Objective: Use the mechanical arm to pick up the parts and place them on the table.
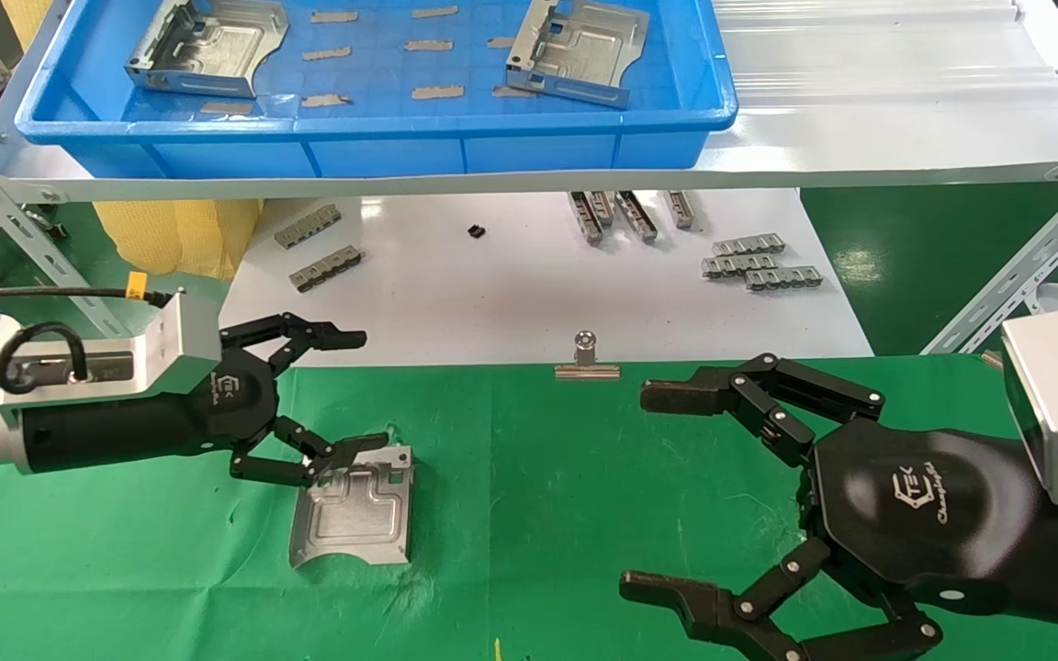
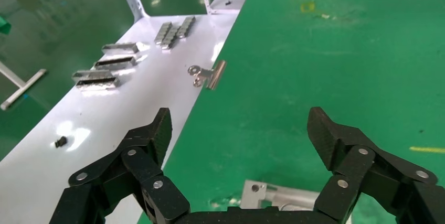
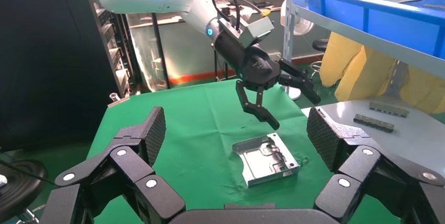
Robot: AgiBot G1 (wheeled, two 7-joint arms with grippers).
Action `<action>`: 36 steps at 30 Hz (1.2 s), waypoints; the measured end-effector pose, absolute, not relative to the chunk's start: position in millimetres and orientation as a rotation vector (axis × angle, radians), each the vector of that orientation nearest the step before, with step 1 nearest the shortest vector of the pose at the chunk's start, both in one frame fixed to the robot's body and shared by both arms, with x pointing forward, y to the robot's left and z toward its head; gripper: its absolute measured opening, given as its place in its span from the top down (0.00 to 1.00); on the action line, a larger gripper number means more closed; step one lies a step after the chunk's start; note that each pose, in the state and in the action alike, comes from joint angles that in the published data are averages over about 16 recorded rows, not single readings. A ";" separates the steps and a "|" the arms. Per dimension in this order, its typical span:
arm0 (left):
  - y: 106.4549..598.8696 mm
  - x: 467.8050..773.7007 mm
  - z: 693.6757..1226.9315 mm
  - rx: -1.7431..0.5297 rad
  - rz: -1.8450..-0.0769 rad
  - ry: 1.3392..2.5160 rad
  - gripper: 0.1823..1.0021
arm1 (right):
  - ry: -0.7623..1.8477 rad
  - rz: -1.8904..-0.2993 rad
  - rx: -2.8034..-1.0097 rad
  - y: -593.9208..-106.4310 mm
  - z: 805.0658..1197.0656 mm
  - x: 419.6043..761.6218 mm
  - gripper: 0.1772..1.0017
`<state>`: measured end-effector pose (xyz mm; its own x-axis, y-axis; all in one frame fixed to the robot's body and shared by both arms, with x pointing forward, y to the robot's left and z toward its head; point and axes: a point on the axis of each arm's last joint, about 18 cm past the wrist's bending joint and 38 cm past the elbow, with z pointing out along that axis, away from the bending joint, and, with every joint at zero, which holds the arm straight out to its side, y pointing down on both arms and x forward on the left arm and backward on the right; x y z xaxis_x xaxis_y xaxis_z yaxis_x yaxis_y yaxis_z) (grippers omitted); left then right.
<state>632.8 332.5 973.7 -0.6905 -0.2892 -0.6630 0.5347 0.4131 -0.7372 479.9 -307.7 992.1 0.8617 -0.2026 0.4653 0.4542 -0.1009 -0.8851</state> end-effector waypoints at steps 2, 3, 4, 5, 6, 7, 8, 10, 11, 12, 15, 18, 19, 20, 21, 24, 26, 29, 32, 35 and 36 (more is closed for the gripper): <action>331.9 630.5 974.1 0.208 -1.383 1.898 0.12 | -0.203 -0.558 -1.580 -307.7 992.1 479.9 0.00; 331.6 629.1 974.3 0.207 -1.393 1.894 0.10 | -0.203 -0.558 -1.580 -307.7 992.1 479.9 0.00; 331.2 627.7 974.5 0.206 -1.403 1.891 0.09 | -0.203 -0.558 -1.580 -307.7 992.1 479.9 0.00; 330.9 626.1 974.8 0.205 -1.413 1.887 0.08 | -0.203 -0.558 -1.580 -307.7 992.1 479.9 0.00; 330.6 624.5 975.1 0.205 -1.424 1.884 0.07 | -0.203 -0.558 -1.580 -307.7 992.1 479.9 0.00; 330.3 622.8 975.5 0.204 -1.434 1.881 0.06 | -0.203 -0.558 -1.580 -307.7 992.1 479.9 0.00; 330.0 621.0 975.8 0.203 -1.444 1.877 0.05 | -0.203 -0.558 -1.580 -307.7 992.1 479.9 0.00; 329.3 617.2 976.5 0.203 -1.464 1.871 0.03 | -0.203 -0.558 -1.580 -307.7 992.1 479.9 0.00; 329.0 615.3 976.9 0.203 -1.474 1.869 0.02 | -0.203 -0.558 -1.580 -307.7 992.1 479.9 0.00; 328.7 613.3 977.3 0.202 -1.483 1.866 0.02 | -0.203 -0.558 -1.580 -307.7 992.1 479.9 0.00; 327.8 606.8 978.6 0.202 -1.512 1.858 0.01 | -0.203 -0.558 -1.580 -307.7 992.1 479.9 0.00; 326.8 599.7 980.0 0.203 -1.540 1.852 0.00 | -0.203 -0.558 -1.580 -307.7 992.1 479.9 0.00; 326.4 597.2 980.5 0.204 -1.549 1.850 0.00 | -0.203 -0.558 -1.580 -307.7 992.1 479.9 0.00; 326.0 594.7 980.9 0.205 -1.558 1.848 0.00 | -0.203 -0.558 -1.580 -307.7 992.1 479.9 0.00; 325.7 592.1 981.4 0.205 -1.567 1.847 0.00 | -0.203 -0.558 -1.580 -307.7 992.1 479.9 0.00; 324.5 584.0 982.9 0.208 -1.592 1.843 0.00 | -0.203 -0.558 -1.580 -307.7 992.1 479.9 0.00; 323.6 578.3 983.9 0.210 -1.609 1.842 0.00 | -0.203 -0.558 -1.580 -307.7 992.1 479.9 0.00; 322.1 569.3 985.3 0.214 -1.634 1.841 0.00 | -0.203 -0.558 -1.580 -307.7 992.1 479.9 0.00; 320.5 559.7 986.7 0.219 -1.657 1.843 0.00 | -0.203 -0.558 -1.580 -307.7 992.1 479.9 0.00; 318.6 549.8 988.0 0.225 -1.680 1.846 0.00 | -0.203 -0.558 -1.580 -307.7 992.1 479.9 0.00; 317.9 546.3 988.4 0.227 -1.687 1.848 0.00 | -0.203 -0.558 -1.580 -307.7 992.1 479.9 0.00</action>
<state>546.3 317.9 988.4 -0.7935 -0.2751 -0.5428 0.5156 0.1698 -0.8398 479.9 -307.7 992.1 0.8617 -0.2025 0.4653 0.4542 -0.1009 -0.8851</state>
